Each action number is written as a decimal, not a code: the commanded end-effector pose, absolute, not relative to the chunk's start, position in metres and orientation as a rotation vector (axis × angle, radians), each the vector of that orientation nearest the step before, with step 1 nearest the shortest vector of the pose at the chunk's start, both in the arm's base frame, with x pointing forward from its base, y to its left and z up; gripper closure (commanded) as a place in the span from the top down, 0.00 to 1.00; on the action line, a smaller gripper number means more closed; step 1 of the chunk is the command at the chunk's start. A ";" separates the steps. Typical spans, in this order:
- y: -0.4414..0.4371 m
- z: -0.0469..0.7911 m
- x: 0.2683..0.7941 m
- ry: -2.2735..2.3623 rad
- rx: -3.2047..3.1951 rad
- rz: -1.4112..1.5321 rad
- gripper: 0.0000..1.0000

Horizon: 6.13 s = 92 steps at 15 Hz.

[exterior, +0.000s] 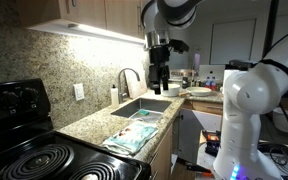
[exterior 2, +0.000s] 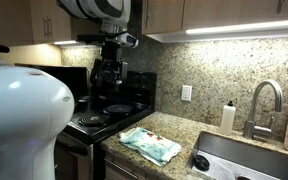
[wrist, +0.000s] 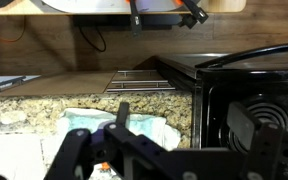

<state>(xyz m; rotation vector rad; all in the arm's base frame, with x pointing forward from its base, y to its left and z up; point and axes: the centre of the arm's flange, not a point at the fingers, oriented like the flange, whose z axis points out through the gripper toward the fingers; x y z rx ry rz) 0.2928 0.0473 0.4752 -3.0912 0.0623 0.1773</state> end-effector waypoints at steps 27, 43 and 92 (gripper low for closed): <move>0.071 0.423 0.367 0.038 -3.142 0.045 1.00; 0.053 0.408 0.491 0.236 -3.288 -0.226 1.00; -0.003 0.187 0.493 0.368 -3.387 0.148 0.04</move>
